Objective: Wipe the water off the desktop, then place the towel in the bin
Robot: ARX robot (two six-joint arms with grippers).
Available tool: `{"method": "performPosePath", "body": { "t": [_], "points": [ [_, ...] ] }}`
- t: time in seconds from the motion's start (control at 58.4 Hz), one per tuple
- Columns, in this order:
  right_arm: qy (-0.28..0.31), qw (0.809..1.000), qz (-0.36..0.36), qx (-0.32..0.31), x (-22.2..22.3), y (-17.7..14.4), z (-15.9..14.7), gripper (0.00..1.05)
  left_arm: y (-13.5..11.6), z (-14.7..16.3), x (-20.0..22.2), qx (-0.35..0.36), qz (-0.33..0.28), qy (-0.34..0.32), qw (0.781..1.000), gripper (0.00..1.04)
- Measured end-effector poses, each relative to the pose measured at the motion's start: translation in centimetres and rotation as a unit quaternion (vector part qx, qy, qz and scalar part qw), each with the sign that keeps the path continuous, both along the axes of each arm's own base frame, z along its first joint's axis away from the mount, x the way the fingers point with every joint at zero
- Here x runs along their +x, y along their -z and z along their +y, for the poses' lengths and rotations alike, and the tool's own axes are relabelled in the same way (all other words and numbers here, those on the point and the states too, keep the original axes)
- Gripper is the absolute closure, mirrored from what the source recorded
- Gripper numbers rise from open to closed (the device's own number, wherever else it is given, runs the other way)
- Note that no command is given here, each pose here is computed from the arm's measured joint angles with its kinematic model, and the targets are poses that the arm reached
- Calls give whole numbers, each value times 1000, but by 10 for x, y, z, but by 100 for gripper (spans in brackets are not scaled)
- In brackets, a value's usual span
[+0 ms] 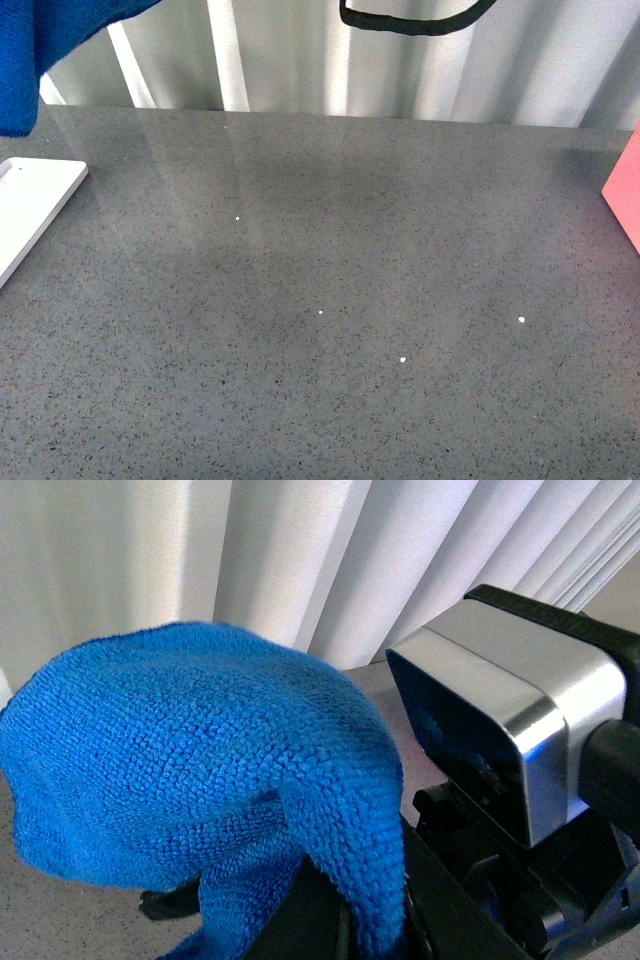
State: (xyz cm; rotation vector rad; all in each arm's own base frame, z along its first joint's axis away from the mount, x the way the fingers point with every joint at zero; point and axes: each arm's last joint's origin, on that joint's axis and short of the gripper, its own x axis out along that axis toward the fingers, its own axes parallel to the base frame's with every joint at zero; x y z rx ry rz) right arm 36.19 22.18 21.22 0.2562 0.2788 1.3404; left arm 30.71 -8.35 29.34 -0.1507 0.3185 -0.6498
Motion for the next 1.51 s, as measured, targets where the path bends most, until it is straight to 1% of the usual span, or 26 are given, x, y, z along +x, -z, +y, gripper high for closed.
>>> {"method": "performPosePath", "body": {
  "t": [0.034, 0.12, 0.171, 0.291, 0.326, 0.36, 0.411, 0.446, 0.463, 0.583, 0.686, 0.754, 0.857, 0.943, 1.405, 1.44, 1.474, 1.491, 1.508],
  "points": [
    [-1, 1000, -1, 3, 0, 0, 0, 34, 0, 0, 0, 0, -1, 0, 1000, 101],
    [4, 1000, 1, 10, 0, -1, 2, 50, -1, 0, 0, 0, -2, -1, 1000, 101],
    [18, 1000, 2, 10, 0, -1, 2, 60, -2, 0, 0, -1, -3, -1, 1000, 101],
    [26, 1000, 5, 8, -2, 1, 0, 74, -2, 0, 0, -1, -4, 0, 1000, 101],
    [29, 1000, 6, 7, -3, 2, -2, 81, -2, 0, 0, -2, -3, 1, 1000, 94],
    [31, 999, 6, 6, -4, 2, -3, 84, -2, 0, -1, -2, -3, 1, 1000, 90],
    [36, 999, 4, 5, -6, 1, -7, 93, -2, 0, -1, -3, -3, 2, 1000, 80],
    [40, 999, 2, 4, -7, 0, -9, 97, -2, 0, -1, -3, -2, 3, 1000, 73],
    [41, 999, 2, 4, -7, -1, -9, 98, -2, 0, -1, -3, -2, 3, 1000, 71],
    [53, 999, -2, -4, -10, -3, -14, 99, -2, -1, -1, -3, -2, 6, 1000, 46],
    [58, 998, 0, -10, -12, -3, -16, 99, -2, -1, -1, -3, -2, 6, 1000, 34],
    [60, 998, -1, -12, -15, -3, -18, 99, -2, -1, -1, -3, -2, 5, 1000, 19],
    [62, 998, -4, -13, -17, -5, -20, 99, -2, -1, -1, -3, -2, 5, 1000, 6],
    [63, 998, -7, -13, -18, -6, -21, 99, -2, -1, -1, -4, -2, 5, 1000, 8],
    [71, 997, 1, -18, -19, -1, -27, 99, -2, -1, -1, -4, -2, 6, 1000, 7],
    [71, 997, 1, -17, -20, 0, -28, 99, -1, -3, -1, 4, -13, -12, 1000, 8],
    [72, 997, 1, -18, -20, 1, -28, 99, 0, -5, -3, 12, -40, -38, 998, 12],
    [72, 997, 1, -18, -20, 1, -29, 99, 0, -4, -3, 20, -53, -68, 996, 14],
    [74, 997, 1, -18, -20, 1, -30, 99, 3, -2, -5, 30, -80, -108, 991, 17]
  ]
}}
